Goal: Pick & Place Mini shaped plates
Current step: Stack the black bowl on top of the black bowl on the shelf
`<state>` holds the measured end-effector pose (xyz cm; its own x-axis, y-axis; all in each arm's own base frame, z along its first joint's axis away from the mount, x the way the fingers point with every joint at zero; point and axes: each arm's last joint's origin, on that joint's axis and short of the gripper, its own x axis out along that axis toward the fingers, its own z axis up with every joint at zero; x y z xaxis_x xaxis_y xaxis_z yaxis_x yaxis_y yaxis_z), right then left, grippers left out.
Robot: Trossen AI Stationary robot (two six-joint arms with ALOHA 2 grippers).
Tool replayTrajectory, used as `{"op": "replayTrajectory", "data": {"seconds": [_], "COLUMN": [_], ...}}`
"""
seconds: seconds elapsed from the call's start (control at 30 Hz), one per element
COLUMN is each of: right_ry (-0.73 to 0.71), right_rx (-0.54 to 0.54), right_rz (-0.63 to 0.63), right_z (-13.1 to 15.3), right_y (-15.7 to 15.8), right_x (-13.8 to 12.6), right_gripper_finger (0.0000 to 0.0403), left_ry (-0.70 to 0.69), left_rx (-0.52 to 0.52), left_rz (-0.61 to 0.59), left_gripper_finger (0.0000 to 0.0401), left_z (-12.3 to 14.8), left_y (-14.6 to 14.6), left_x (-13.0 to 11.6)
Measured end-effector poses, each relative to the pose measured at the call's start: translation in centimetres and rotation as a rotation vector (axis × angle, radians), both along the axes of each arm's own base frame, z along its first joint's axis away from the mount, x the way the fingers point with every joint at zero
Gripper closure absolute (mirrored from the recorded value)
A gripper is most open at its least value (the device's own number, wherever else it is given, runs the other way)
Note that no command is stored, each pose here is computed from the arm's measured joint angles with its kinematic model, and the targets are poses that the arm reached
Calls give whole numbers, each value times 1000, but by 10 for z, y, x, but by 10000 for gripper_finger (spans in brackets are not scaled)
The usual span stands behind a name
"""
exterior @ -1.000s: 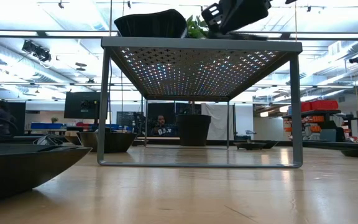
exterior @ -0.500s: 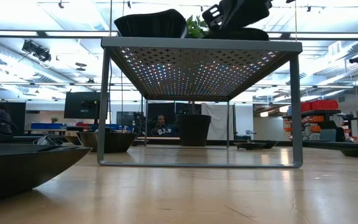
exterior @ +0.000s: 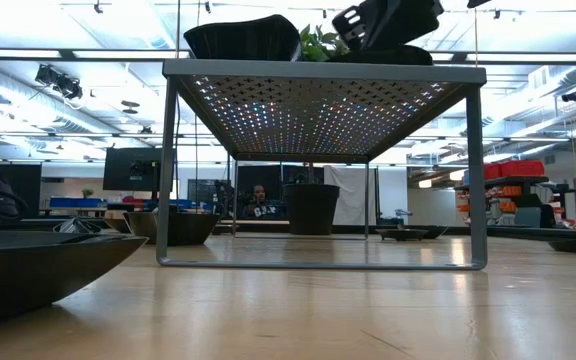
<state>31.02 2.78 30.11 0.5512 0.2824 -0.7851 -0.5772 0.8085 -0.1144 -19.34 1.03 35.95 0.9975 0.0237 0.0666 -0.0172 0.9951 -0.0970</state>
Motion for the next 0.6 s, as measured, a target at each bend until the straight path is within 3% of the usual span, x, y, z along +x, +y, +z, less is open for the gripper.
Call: {"op": "replayTrajectory", "data": {"seconds": [0.17, 0.6], "right_ry": [-6, -92], "right_rx": [-27, -41], "right_rz": [-28, -322], "right_z": [9, 36], "right_y": [6, 0], "right_x": [-11, -48], "right_gripper_finger": [348, 254], "left_ry": [1, 0], "left_rx": [0, 1], "left_rz": [0, 0], "left_gripper_finger": [378, 378], "left_z": [0, 0], "left_y": [0, 0], "left_x": [0, 0]}}
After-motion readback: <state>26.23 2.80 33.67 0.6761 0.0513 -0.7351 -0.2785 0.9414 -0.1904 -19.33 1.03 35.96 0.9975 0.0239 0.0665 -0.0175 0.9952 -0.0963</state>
